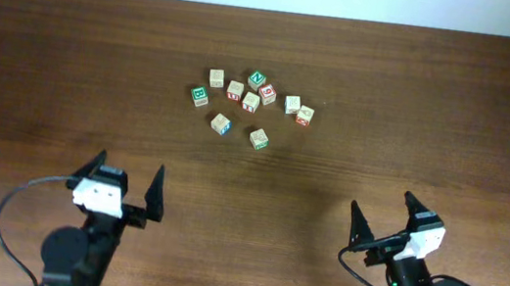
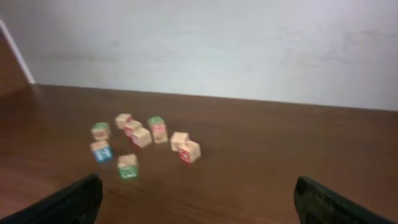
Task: Rotate 3 blocks
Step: 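Raise both arms from rest toward the block cluster, then lower the right gripper onto the blue D block and grasp it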
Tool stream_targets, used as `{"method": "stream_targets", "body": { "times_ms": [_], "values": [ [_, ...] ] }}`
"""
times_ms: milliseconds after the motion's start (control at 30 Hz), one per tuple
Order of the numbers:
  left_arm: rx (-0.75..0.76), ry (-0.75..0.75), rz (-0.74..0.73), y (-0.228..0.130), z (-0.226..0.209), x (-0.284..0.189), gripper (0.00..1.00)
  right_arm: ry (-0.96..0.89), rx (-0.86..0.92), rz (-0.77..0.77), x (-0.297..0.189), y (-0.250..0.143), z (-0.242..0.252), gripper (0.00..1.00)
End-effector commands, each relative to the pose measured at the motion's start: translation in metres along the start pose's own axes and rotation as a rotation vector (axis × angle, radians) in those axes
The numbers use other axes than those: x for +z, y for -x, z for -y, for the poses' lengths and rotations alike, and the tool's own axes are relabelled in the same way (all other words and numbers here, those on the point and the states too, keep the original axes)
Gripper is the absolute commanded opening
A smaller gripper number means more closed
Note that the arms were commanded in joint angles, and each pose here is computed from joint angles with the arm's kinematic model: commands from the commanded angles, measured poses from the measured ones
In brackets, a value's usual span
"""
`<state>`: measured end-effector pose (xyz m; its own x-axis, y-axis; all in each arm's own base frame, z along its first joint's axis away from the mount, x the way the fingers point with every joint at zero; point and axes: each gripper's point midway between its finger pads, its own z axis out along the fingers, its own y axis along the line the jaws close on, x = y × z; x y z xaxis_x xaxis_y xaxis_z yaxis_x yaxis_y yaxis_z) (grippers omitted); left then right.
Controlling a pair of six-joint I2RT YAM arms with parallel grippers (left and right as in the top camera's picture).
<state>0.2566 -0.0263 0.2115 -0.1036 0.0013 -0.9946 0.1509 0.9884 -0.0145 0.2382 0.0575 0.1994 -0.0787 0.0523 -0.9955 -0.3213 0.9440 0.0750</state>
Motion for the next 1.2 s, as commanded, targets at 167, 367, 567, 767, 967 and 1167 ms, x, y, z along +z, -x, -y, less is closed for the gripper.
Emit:
{"method": "stream_targets", "body": {
  "times_ms": [167,367,567,767,967,1167],
  "values": [
    [-0.026,-0.217,-0.133,0.079,0.024,0.072,0.99,0.183,0.135,-0.284,0.051,0.081,-0.02,0.98],
    [-0.145,-0.224,-0.566,0.062,0.016,0.134,0.99,0.149,0.284,-0.694,0.132,0.102,0.001,0.98],
    [-0.156,-0.22,-0.609,0.068,0.014,0.147,0.99,0.191,0.349,-0.87,0.22,0.063,-0.022,0.98],
    [-0.155,-0.215,-0.61,0.068,0.013,0.147,0.99,-0.062,0.519,-0.953,0.286,-0.034,-0.013,0.98],
    [-0.155,-0.215,-0.61,0.068,0.013,0.147,0.99,-0.122,0.494,-1.119,0.291,-0.124,-0.018,0.78],
    [-0.155,-0.215,-0.61,0.068,0.013,0.147,0.99,-0.226,0.434,-1.172,0.286,-0.157,-0.023,0.7]
  ]
}}
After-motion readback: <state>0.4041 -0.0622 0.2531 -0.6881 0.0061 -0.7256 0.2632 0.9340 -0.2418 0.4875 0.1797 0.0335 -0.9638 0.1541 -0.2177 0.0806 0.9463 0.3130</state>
